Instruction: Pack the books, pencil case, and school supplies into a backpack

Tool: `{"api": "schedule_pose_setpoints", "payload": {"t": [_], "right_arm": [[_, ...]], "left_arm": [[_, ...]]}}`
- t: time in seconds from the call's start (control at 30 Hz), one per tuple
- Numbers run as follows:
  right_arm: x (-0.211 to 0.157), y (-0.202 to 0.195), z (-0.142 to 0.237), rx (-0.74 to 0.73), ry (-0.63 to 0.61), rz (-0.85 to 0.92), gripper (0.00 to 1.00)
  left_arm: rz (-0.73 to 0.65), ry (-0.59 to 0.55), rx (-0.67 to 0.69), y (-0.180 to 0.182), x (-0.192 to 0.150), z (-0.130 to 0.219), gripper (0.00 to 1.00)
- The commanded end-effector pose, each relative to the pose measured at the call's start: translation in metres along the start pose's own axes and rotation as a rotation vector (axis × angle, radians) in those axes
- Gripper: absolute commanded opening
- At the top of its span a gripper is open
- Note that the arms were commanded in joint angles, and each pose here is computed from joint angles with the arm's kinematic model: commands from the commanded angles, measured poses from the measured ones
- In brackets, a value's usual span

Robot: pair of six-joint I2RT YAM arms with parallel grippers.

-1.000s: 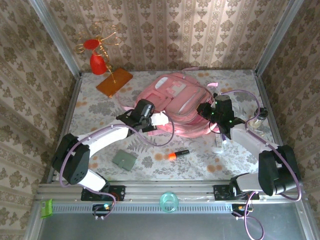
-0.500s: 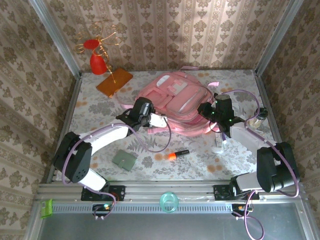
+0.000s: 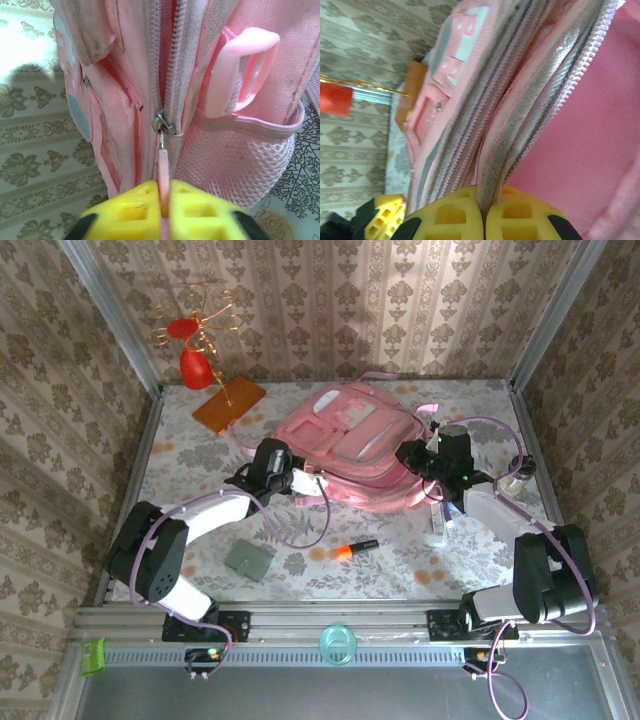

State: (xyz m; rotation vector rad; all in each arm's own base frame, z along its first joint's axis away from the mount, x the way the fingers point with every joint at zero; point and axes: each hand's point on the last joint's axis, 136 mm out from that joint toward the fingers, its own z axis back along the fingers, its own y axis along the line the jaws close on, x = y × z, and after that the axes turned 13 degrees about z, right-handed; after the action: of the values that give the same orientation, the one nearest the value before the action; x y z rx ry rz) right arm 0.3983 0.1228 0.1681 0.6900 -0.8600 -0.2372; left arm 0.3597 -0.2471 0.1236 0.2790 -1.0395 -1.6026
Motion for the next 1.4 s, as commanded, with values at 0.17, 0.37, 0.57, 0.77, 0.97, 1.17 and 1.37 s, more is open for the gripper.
{"api": "schedule_pose_setpoints", "payload": {"t": [0.17,0.37,0.57,0.77,0.97,1.17,1.37], "right_arm": [[0.030,0.084,0.011,0.231,-0.164,-0.053,0.00],[0.023,0.139,0.002,0.295,-0.161,-0.013,0.00],[0.011,0.158,-0.022,0.322,-0.099,-0.010,0.00],[0.002,0.164,-0.028,0.334,-0.055,-0.001,0.00],[-0.004,0.162,-0.028,0.323,-0.029,0.013,0.00],[-0.002,0.145,-0.021,0.264,-0.018,0.051,0.06],[0.001,0.055,0.017,-0.055,0.023,0.185,0.45]], "left_arm": [[0.608,-0.190,0.049,0.023,0.008,0.056,0.68],[0.860,-0.413,0.052,0.040,0.053,0.093,0.83],[0.811,-0.413,0.050,0.053,0.086,0.077,1.00],[0.760,-0.354,0.079,0.070,0.094,0.045,1.00],[0.743,-0.402,-0.026,0.067,0.116,0.020,0.90],[0.813,-0.412,-0.027,0.076,0.114,0.012,0.42],[0.893,-0.453,-0.047,0.084,0.104,0.016,0.00]]}}
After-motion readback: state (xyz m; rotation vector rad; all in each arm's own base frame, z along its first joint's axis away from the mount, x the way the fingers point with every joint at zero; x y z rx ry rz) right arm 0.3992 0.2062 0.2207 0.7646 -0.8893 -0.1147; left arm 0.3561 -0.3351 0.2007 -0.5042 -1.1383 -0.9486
